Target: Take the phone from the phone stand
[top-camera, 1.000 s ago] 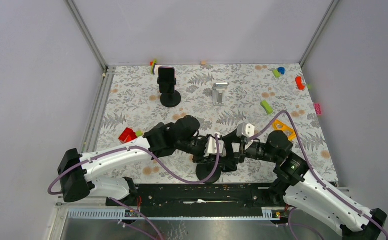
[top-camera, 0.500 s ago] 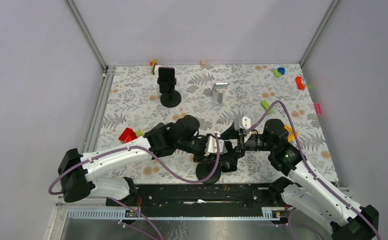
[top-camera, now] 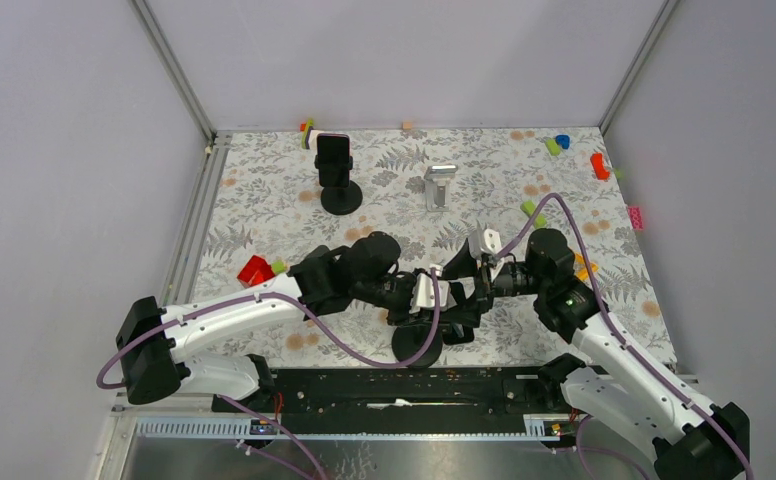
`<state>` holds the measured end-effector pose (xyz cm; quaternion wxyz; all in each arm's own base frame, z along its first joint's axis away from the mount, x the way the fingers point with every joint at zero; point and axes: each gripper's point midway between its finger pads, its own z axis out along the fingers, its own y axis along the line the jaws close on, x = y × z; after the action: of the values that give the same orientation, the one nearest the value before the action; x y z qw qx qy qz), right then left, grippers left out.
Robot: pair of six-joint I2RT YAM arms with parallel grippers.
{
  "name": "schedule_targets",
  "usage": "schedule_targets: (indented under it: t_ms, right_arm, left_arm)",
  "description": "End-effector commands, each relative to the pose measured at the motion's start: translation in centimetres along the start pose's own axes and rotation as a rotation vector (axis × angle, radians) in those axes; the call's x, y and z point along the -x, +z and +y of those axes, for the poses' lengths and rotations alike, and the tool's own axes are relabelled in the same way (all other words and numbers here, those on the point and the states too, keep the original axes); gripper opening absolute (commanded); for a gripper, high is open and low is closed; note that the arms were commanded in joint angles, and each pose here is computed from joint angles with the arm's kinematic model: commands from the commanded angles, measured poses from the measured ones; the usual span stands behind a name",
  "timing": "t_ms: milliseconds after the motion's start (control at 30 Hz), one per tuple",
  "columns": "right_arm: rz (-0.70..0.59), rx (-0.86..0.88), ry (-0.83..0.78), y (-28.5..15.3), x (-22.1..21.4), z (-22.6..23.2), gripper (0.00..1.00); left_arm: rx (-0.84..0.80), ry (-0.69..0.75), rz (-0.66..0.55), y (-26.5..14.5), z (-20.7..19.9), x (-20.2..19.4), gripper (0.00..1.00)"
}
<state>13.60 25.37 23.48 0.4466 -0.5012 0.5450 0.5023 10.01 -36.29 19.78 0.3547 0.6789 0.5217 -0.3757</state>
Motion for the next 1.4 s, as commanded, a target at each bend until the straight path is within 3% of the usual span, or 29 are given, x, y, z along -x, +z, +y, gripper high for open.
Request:
schedule_targets:
  t_ms: [0, 367, 600, 1367]
  right_arm:
    - [0.026, -0.238, -0.159, -1.3, 0.0, -5.6, 0.00]
    - [-0.032, -0.198, -0.095, -1.6, 1.6, -3.2, 0.00]
    - [-0.085, -0.115, -0.080, -1.6, 2.4, -0.8, 0.00]
    - [-0.185, 0.025, -0.115, -2.9, 7.0, 4.6, 0.00]
  left_arm:
    - [-0.397, 0.080, -0.133, 1.0, -9.2, 2.7, 0.00]
    - [-0.245, 0.038, -0.126, 1.5, -6.2, 3.0, 0.00]
    - [-0.104, -0.022, -0.246, 0.5, -2.2, 5.0, 0.00]
    - [0.158, -0.135, -0.194, -1.7, 4.1, 3.1, 0.00]
